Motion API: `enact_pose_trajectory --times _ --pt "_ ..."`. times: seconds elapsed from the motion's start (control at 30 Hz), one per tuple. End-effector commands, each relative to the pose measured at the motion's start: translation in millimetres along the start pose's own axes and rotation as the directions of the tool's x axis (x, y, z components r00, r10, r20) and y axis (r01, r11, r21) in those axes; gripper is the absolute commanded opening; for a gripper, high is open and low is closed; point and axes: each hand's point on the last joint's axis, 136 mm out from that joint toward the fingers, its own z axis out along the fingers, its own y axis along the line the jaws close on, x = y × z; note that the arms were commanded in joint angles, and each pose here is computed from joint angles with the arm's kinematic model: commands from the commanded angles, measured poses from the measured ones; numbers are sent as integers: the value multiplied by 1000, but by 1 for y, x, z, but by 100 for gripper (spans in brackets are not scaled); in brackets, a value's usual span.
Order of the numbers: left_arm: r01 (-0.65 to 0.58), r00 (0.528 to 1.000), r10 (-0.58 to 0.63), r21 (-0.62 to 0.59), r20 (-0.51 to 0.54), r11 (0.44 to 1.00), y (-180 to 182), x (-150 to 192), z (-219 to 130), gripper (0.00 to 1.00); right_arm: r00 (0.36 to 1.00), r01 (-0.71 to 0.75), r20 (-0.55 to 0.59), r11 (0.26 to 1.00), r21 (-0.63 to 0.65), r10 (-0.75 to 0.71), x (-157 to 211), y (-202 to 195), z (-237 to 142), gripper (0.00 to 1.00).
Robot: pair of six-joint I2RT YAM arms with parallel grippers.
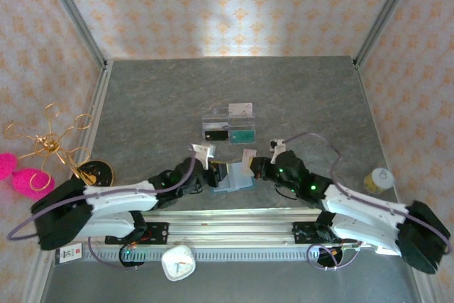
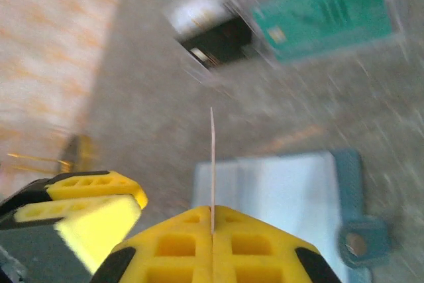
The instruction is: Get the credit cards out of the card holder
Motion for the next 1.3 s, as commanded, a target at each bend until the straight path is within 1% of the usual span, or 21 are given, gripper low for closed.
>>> enact_pose_trajectory --times 0.0,0.07,0.13,0.2,0.3,0.43,0.57,0.8,0.9,1.03,1.13,1.17,1.27 --pt "45 980 -77 174 182 984 -38 -57 -21 33 983 30 181 994 -106 -11 -41 30 -21 0" --pt "66 955 -134 252 264 965 -49 -81 -36 39 966 5 253 981 -194 46 -60 51 -34 0" --pt "81 927 -190 321 324 943 -58 -97 -50 43 955 -3 284 958 -287 87 -71 71 -42 0" --pt "89 909 -232 382 346 920 -67 -105 -58 43 949 -10 290 936 -353 120 -78 88 -46 0" --pt "92 896 -273 455 351 886 -78 -110 -65 43 943 -14 293 896 -444 160 -87 110 -51 0" --pt "117 876 -331 513 349 850 -80 -112 -71 43 941 -6 293 872 -490 171 -93 128 -51 0" --pt "132 877 -342 517 337 846 -78 -109 -68 42 941 23 301 856 -517 156 -93 144 -52 0" --pt "142 872 -366 548 325 824 -81 -109 -70 41 945 61 307 863 -502 112 -90 159 -40 0" --pt "143 866 -382 572 322 808 -83 -110 -73 38 943 66 313 858 -510 114 -91 163 -37 0" --pt "148 856 -410 610 315 778 -87 -112 -79 26 937 61 325 851 -521 131 -90 166 -33 0" --pt "147 848 -425 629 317 763 -89 -114 -82 24 940 60 317 860 -507 121 -83 167 -25 0" --pt "146 847 -427 633 318 760 -90 -116 -83 21 944 58 310 864 -500 116 -79 166 -21 0" --pt "139 843 -428 637 326 758 -92 -118 -85 7 950 49 292 877 -478 106 -71 161 -13 0"
